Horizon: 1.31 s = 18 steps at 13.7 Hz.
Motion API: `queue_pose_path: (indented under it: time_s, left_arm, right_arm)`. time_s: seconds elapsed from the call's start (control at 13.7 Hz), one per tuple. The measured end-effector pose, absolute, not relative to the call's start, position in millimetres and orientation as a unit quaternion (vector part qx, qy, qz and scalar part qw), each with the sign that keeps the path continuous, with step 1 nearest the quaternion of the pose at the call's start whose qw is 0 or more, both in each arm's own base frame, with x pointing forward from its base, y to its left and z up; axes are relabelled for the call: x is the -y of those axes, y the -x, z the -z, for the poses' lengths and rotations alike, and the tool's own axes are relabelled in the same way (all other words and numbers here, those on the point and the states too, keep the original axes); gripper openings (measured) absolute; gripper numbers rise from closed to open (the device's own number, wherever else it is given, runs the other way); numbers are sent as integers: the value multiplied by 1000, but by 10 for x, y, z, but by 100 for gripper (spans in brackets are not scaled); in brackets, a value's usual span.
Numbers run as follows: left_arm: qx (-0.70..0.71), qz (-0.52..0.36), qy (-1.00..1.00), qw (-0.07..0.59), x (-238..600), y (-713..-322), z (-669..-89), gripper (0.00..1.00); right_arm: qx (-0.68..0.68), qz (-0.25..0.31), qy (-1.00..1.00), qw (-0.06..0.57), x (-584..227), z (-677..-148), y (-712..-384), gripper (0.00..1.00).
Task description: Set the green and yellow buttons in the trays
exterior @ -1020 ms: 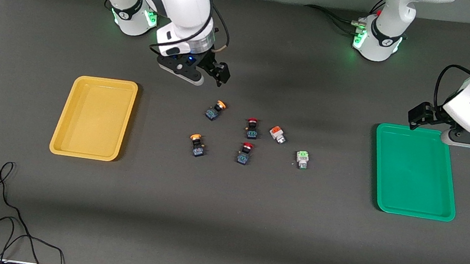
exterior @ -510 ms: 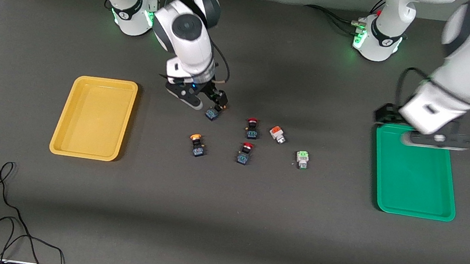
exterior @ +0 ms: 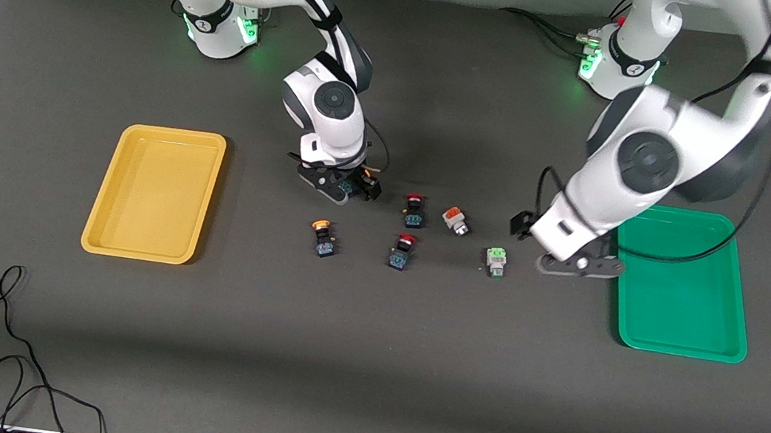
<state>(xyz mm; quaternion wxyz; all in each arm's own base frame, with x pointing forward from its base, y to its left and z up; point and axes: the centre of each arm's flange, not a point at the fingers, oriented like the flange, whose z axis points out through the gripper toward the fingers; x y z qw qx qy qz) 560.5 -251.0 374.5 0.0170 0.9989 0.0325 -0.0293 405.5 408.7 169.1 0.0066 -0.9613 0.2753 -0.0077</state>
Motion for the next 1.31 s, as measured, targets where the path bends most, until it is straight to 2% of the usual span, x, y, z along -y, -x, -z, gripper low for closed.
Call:
queue_pose_path:
  time_s: [0.15,0.22,0.36,0.51,0.73,0.87,0.95,1.02,1.09,1.17,1.31]
  left_arm:
    - [-33,32,-999,25,2595,-5604,-3314,100]
    - [-33,34,-998,28,2605,-5595,-3119,100]
    - [-33,28,-998,37,2618,-5542,-2775,100]
    - [-36,18,-998,49,2637,-5438,-2427,100]
    - [-54,16,-997,58,2712,-5347,-2045,100]
    - [-54,21,-997,56,2775,-5295,-1921,100]
    - [-54,23,-997,54,2782,-5284,-1891,96]
    - [-54,23,-997,53,2776,-5284,-1877,85]
    - [-54,22,-997,53,2766,-5291,-1873,85]
    - [-54,21,-997,52,2759,-5296,-1872,76]
    - [-48,18,-998,47,2747,-5301,-1865,48]
  right_arm:
    - [-275,10,961,9,-4099,-1713,-4070,97]
    - [-273,11,962,9,-4103,-1720,-4074,88]
    - [-269,14,963,8,-4103,-1729,-4081,61]
    - [-266,18,964,9,-4108,-1755,-4096,41]
    - [-263,23,964,8,-4128,-1978,-4207,41]
    - [-254,16,967,-14,-4167,-2512,-4357,41]
    - [-249,12,968,-25,-4169,-2889,-4460,41]
    - [-243,9,969,-34,-4136,-3288,-4576,41]
    - [-235,4,971,-42,-4066,-3633,-4690,41]
    - [-223,-1,974,-48,-3950,-3909,-4814,41]
    - [-183,-10,982,-47,-3545,-4221,-5127,41]
